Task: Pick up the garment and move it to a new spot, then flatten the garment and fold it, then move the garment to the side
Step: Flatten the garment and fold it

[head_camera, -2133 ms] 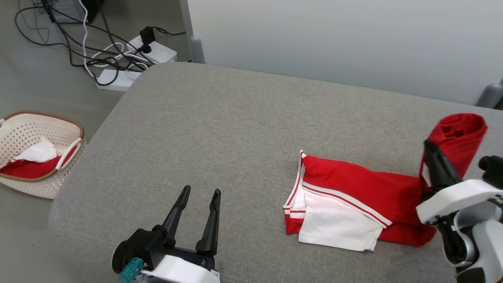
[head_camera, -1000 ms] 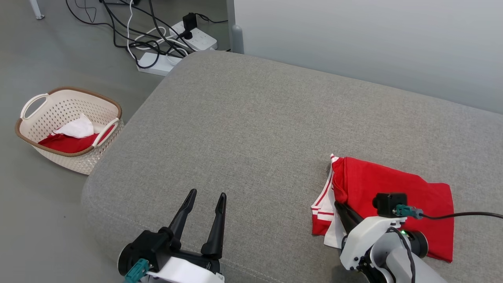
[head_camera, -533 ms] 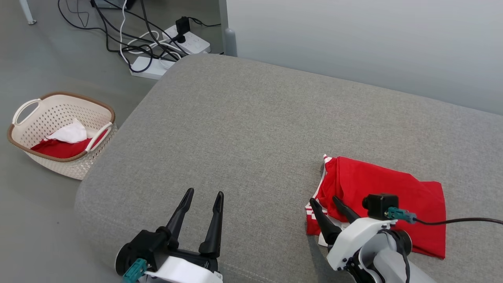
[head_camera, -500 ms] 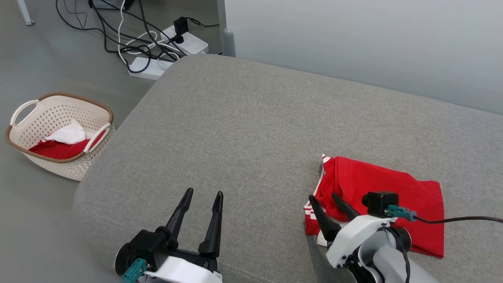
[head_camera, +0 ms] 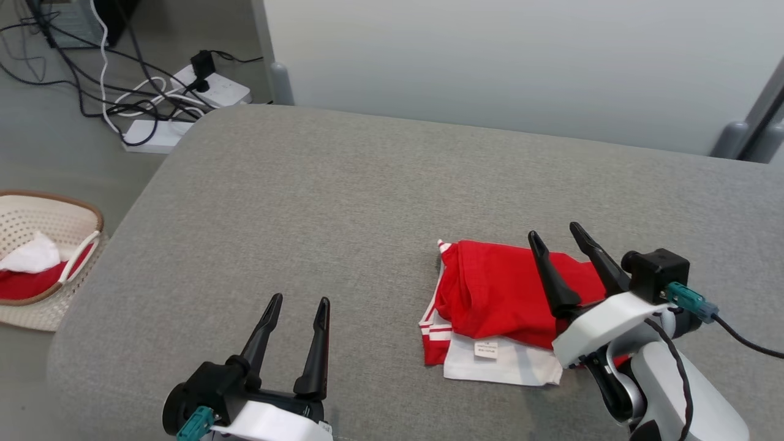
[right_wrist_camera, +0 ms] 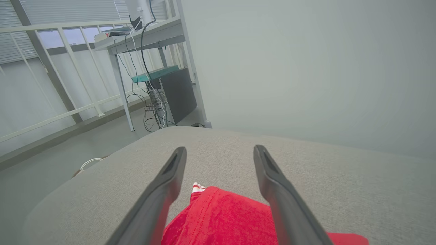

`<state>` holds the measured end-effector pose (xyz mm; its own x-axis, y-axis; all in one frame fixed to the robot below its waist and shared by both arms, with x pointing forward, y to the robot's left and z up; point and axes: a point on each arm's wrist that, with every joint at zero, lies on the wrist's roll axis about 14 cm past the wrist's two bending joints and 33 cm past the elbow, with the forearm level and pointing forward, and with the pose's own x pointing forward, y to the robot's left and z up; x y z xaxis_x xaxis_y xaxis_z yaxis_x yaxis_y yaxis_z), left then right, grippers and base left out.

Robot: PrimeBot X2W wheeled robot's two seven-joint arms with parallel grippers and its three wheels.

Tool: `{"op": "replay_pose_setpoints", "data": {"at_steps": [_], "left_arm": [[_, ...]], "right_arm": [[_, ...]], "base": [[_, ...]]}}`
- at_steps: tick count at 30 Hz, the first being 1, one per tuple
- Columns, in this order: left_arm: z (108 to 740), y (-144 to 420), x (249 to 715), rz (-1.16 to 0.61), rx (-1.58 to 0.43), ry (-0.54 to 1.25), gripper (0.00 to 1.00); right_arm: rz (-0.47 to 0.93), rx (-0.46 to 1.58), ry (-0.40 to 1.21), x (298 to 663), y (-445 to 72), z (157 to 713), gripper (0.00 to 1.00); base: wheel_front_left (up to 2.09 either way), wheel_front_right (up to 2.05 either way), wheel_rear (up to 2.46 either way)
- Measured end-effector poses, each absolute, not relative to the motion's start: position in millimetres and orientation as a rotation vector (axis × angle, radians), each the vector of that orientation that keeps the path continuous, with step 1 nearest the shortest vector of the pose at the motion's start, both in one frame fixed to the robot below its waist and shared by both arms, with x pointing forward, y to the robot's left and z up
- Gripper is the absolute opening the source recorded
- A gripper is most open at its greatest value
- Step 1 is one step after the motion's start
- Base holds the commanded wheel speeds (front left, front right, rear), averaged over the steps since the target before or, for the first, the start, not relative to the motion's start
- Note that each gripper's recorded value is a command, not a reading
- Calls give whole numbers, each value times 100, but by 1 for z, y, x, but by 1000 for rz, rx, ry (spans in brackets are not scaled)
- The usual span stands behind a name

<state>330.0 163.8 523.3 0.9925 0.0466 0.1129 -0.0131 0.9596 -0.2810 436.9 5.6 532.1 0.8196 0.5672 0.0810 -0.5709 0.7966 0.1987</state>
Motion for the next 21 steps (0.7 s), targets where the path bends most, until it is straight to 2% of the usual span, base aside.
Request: {"op": "replay_pose_setpoints", "data": {"at_steps": [13,21], "left_arm": [[537,128,352,-95,-264,-146,100],[553,125,354,-106,-260,-194,100]], "right_arm": [[346,169,-137,418,-98,547,100],[238,178,-150,395,-135,543,100]], "base": [[0,0,0],[0,0,0]]}}
